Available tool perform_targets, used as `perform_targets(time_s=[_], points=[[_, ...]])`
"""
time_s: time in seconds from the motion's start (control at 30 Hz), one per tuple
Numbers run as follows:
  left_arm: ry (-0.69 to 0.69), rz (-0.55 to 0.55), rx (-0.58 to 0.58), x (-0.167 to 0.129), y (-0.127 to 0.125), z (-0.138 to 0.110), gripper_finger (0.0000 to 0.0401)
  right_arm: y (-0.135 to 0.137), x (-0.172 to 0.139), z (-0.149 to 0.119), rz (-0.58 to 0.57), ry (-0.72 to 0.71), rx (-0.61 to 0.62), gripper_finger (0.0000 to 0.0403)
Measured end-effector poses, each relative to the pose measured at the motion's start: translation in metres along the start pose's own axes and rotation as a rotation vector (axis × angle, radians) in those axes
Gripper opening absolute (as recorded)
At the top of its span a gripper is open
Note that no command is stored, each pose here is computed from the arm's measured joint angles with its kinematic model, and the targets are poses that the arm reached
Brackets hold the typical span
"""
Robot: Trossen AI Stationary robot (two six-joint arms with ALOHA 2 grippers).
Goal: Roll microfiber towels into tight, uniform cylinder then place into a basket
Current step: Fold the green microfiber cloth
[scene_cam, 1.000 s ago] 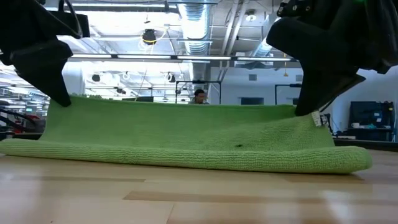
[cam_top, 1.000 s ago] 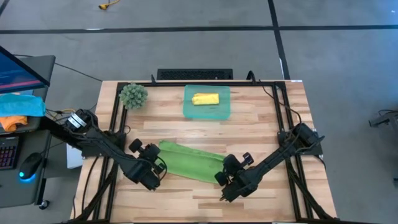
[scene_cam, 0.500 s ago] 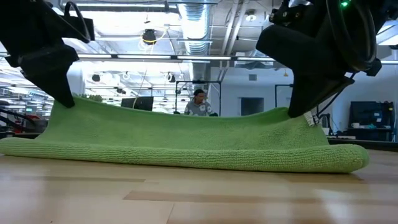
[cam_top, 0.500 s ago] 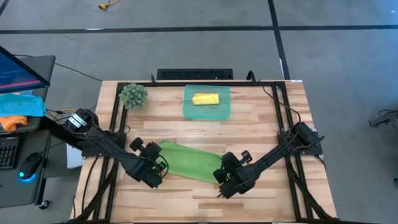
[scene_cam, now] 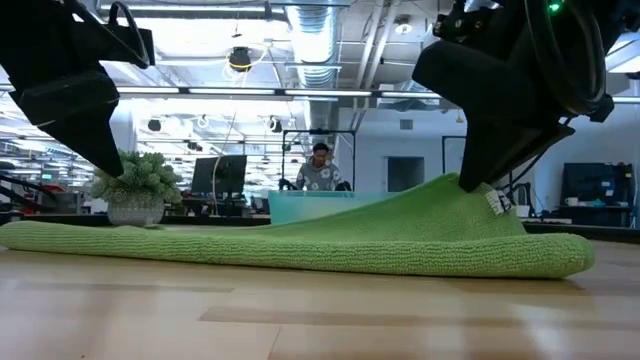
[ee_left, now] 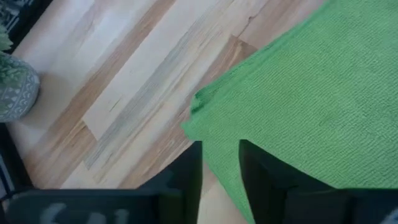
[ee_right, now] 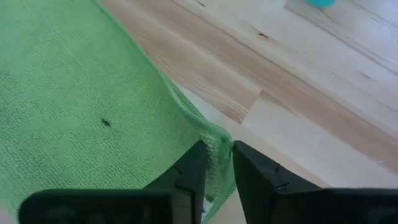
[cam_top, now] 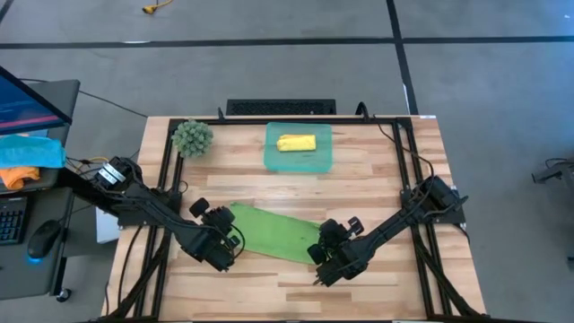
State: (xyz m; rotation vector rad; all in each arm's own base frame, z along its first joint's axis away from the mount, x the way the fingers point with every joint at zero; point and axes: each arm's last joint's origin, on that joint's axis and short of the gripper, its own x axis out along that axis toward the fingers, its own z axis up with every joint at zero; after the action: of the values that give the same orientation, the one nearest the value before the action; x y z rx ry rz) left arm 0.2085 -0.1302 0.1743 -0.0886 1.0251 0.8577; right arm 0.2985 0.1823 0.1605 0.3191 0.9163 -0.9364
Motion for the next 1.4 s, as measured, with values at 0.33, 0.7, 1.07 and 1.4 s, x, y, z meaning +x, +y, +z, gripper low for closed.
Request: perform_targets(time_s=[0.33, 0.7, 1.07, 1.4], points=[[-0.007, -0.014, 0.047, -0.006, -0.002, 0.005, 0.0132, -0.023, -0.029, 0.012, -0.013, -0.033, -0.025, 0.0111], [-0.249, -0.271, 0.012, -0.009, -0.037, 0.035, 0.011, -0.061, -0.057, 0.043, -0.075, -0.188, -0.059, 0.0111], [-0.397, -0.439, 0.022, -0.007, -0.053, 0.065, 0.0062, -0.091, -0.078, 0.079, -0.022, -0.395, 0.063, 0.0111], [-0.298, -0.473, 0.067, 0.022, -0.078, 0.052, 0.0004, -0.085, -0.065, 0.083, -0.052, -0.34, 0.074, 0.0111]])
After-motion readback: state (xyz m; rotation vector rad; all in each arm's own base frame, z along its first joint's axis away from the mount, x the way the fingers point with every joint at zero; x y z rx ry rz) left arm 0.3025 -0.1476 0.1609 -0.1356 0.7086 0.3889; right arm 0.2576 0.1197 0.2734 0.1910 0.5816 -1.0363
